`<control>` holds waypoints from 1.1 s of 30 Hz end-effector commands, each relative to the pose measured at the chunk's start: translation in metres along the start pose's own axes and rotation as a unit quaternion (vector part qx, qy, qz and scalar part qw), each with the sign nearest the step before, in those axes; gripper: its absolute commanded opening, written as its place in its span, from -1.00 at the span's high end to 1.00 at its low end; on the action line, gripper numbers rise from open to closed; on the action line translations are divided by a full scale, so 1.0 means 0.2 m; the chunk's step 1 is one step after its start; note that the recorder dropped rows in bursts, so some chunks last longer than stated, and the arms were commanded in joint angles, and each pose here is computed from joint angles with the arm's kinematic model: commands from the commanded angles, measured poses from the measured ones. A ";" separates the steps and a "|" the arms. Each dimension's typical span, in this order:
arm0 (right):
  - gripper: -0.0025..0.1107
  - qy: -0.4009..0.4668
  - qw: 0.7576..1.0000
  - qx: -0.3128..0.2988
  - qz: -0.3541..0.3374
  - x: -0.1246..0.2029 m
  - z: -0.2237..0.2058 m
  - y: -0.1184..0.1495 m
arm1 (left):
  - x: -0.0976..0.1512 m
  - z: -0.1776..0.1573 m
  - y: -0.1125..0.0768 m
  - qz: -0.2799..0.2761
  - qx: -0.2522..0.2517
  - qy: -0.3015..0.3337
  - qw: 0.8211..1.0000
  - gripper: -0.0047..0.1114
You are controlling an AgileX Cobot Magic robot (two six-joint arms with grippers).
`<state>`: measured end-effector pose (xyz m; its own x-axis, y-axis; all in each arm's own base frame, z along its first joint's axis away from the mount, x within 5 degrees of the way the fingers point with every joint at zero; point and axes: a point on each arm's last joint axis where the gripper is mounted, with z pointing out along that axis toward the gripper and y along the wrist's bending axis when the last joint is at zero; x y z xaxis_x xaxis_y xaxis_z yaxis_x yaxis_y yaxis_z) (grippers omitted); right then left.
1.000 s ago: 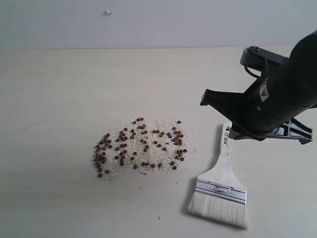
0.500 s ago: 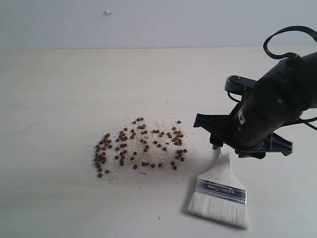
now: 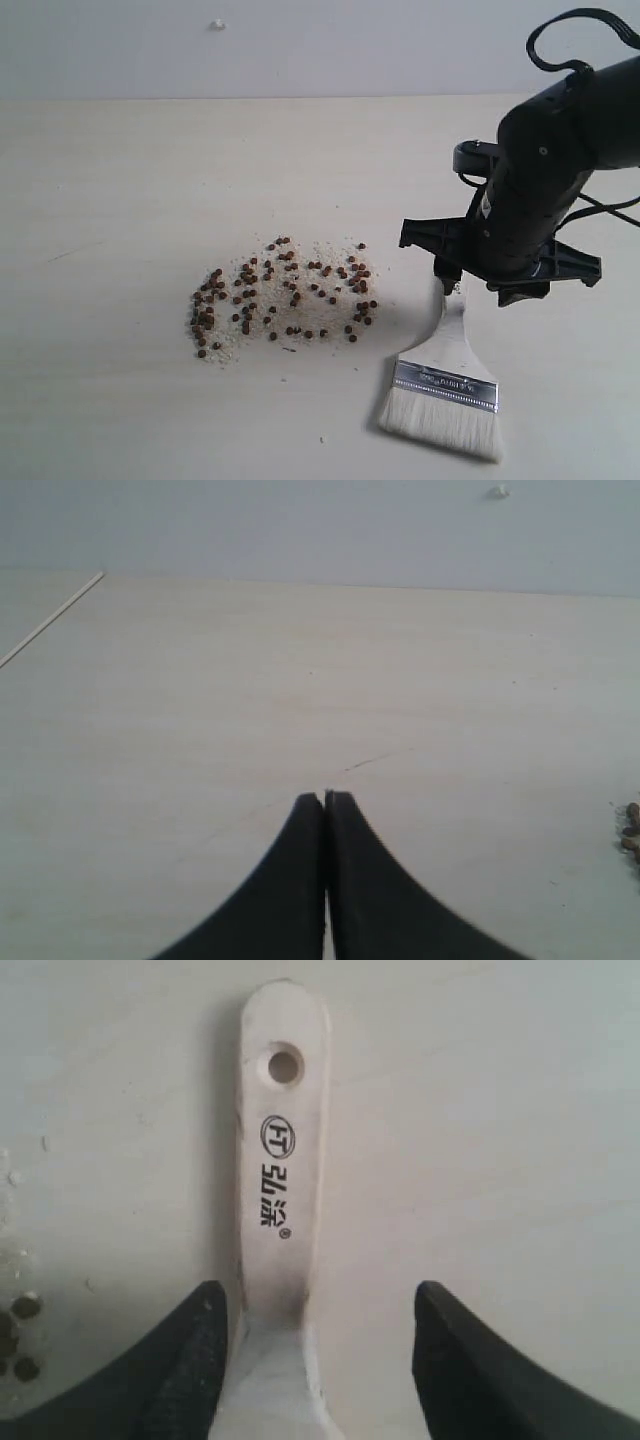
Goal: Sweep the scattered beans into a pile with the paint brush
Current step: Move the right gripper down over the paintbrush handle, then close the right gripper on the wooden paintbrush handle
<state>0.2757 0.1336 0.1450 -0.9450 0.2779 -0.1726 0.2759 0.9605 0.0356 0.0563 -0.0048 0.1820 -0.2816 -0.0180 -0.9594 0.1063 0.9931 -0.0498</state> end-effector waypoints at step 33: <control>0.86 0.028 1.000 -0.006 -0.007 -0.01 0.18 0.06 | 0.00 0.00 0.00 -0.002 0.002 -0.005 1.000 0.92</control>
<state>0.2840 0.1423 0.1116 -0.9510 0.2907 -0.1051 0.2889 0.9568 0.0326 0.0563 -0.0048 0.1820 -0.2816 -0.0180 -0.9594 0.1063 0.9931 -0.0498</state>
